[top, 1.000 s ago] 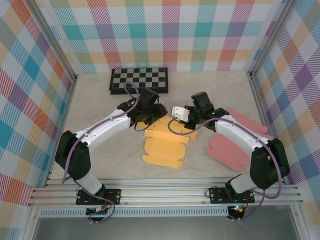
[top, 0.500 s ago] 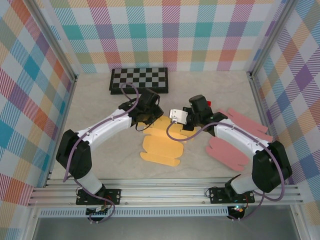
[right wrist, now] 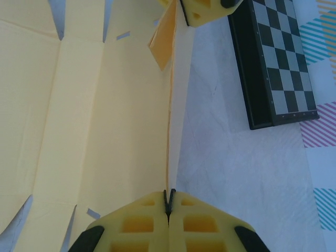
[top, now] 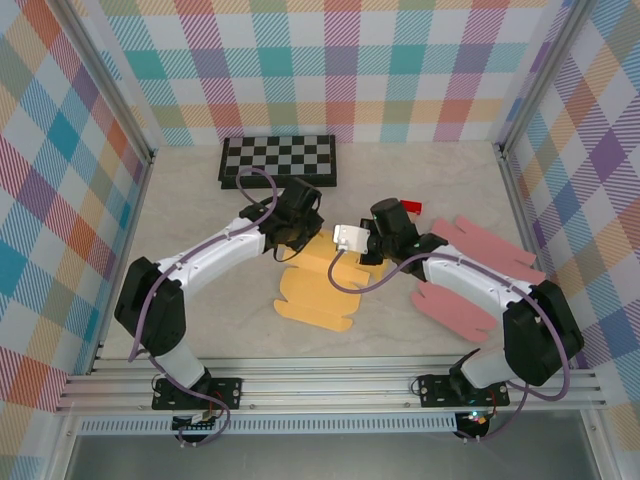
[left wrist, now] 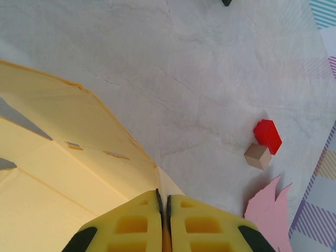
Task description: Fold the paper box
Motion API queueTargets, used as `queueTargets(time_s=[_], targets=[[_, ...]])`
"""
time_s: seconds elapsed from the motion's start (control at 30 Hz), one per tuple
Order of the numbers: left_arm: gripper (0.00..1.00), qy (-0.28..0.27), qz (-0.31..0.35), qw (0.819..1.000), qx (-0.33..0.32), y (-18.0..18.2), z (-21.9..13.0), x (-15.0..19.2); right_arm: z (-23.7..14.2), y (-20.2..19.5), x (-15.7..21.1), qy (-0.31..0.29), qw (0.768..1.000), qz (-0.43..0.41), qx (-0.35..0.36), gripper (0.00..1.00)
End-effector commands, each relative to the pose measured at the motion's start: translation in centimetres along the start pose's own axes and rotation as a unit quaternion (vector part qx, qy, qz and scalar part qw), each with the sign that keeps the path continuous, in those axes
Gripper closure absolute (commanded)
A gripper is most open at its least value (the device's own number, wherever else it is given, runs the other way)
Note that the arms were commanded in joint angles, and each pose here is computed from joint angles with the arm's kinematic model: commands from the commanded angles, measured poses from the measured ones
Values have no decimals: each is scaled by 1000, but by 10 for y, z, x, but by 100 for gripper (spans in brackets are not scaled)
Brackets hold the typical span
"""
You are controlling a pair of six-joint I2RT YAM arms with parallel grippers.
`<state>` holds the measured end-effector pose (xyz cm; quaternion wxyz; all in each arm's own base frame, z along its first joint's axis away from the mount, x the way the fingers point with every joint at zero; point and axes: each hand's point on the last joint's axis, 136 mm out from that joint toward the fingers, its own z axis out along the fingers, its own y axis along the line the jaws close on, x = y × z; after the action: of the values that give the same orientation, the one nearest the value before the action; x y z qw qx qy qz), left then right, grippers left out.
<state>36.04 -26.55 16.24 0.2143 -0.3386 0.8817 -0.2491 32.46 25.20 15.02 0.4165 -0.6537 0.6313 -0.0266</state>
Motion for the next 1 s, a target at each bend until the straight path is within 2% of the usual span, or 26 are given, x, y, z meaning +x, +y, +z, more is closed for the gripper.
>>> queueTargets(time_s=[0.0,0.17,0.23,0.3,0.33,0.37,0.47,0.57,0.63,0.67,0.8,0.9,0.97], targets=[[100,-3,-2,1000,-20,5,0,7,-3,-12,-9,-13,999,-3,36,100],[100,-4,15,1000,-15,3,-3,8,1,-13,-4,-3,999,2,41,100],[82,-8,50,998,-25,6,-11,4,4,-14,1,10,999,2,39,100],[54,-16,84,996,-38,17,-22,-4,3,-18,4,13,999,7,39,100],[43,-17,100,994,-41,23,-28,-8,3,-21,6,13,999,11,39,100],[37,-18,110,993,-42,28,-33,-12,1,-23,7,12,999,14,39,100],[36,-13,150,988,-23,45,-50,-19,-2,-28,11,12,999,20,34,100],[40,9,200,979,37,49,-54,-7,-1,-28,16,15,999,24,23,100],[49,26,250,963,93,51,-48,9,2,-26,18,17,999,27,16,100],[48,24,271,954,126,46,-47,15,3,-25,19,18,999,29,14,100],[46,0,315,943,108,72,-21,14,5,-19,19,15,999,36,-4,100],[41,8,350,926,141,58,-7,22,4,-13,17,8,999,38,-18,100],[37,14,369,919,138,52,5,23,4,-11,18,7,999,39,-24,100]])
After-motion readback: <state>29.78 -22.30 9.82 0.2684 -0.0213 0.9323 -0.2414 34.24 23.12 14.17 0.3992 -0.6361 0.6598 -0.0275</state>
